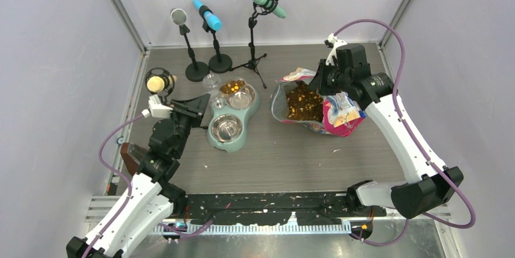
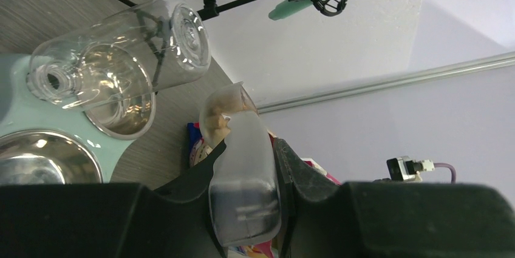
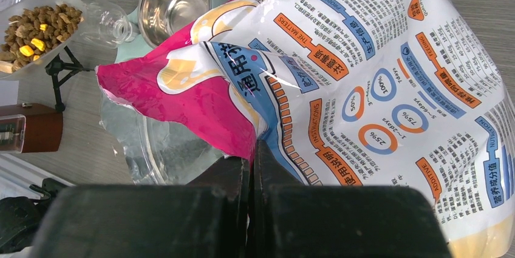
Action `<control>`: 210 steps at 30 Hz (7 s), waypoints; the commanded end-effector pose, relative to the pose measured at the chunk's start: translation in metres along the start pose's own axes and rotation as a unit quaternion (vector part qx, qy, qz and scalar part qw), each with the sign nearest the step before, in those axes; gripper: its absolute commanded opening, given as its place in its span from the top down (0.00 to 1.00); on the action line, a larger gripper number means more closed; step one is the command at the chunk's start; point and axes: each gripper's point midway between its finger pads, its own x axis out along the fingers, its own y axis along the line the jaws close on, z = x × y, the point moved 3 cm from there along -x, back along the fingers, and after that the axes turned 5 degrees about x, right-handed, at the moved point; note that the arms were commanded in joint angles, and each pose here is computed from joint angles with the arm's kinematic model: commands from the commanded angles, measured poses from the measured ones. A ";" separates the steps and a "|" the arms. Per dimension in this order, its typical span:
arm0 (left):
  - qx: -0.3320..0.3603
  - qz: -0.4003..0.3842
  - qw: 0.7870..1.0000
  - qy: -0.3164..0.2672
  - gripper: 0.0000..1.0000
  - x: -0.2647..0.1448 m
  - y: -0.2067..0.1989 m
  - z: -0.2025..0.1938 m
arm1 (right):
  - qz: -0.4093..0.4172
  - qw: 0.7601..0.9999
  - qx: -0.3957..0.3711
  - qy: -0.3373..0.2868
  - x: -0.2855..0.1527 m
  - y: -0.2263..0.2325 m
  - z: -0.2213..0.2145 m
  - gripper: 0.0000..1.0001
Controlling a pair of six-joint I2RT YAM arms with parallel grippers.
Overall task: Serve the pet food
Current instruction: Pour the pet food into the pet food bowl, then adjust the pet food bowl at the center of the board.
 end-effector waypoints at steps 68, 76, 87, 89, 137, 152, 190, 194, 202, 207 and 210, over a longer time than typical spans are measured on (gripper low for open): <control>0.036 0.182 0.977 -0.107 1.00 0.051 0.050 -0.022 | 0.048 0.995 0.006 -0.083 -0.038 0.021 0.035 0.95; 0.039 0.210 0.969 -0.120 1.00 0.058 0.045 -0.023 | 0.048 0.995 0.006 -0.083 -0.038 0.020 0.033 0.95; 0.068 0.239 0.959 -0.135 1.00 0.064 0.052 -0.022 | 0.048 0.995 0.004 -0.086 -0.042 0.019 0.031 0.95; 0.078 0.242 0.958 -0.134 1.00 0.065 0.051 -0.022 | 0.047 0.995 0.004 -0.085 -0.042 0.019 0.029 0.95; 0.356 0.188 0.914 -0.051 1.00 0.054 -0.027 -0.031 | 0.057 0.994 -0.005 -0.089 -0.042 0.021 0.030 0.95; 0.415 0.188 0.886 0.088 1.00 -0.012 0.028 -0.041 | 0.058 0.995 -0.005 -0.085 -0.039 0.021 0.029 0.95; 0.477 0.025 0.857 0.192 1.00 -0.012 0.009 -0.081 | 0.053 0.996 -0.006 -0.078 -0.035 0.018 0.025 0.95; 0.482 0.024 0.853 0.199 1.00 -0.013 0.013 -0.084 | 0.052 0.996 -0.007 -0.078 -0.035 0.017 0.025 0.95; 0.484 0.043 0.843 0.230 1.00 -0.014 0.037 -0.101 | 0.051 0.996 -0.008 -0.079 -0.035 0.017 0.025 0.95; 0.475 0.054 0.841 0.254 1.00 -0.013 0.054 -0.116 | 0.050 0.996 -0.008 -0.078 -0.035 0.016 0.024 0.95; 0.478 0.064 0.839 0.250 1.00 -0.012 0.058 -0.115 | 0.050 0.996 -0.008 -0.079 -0.035 0.017 0.025 0.95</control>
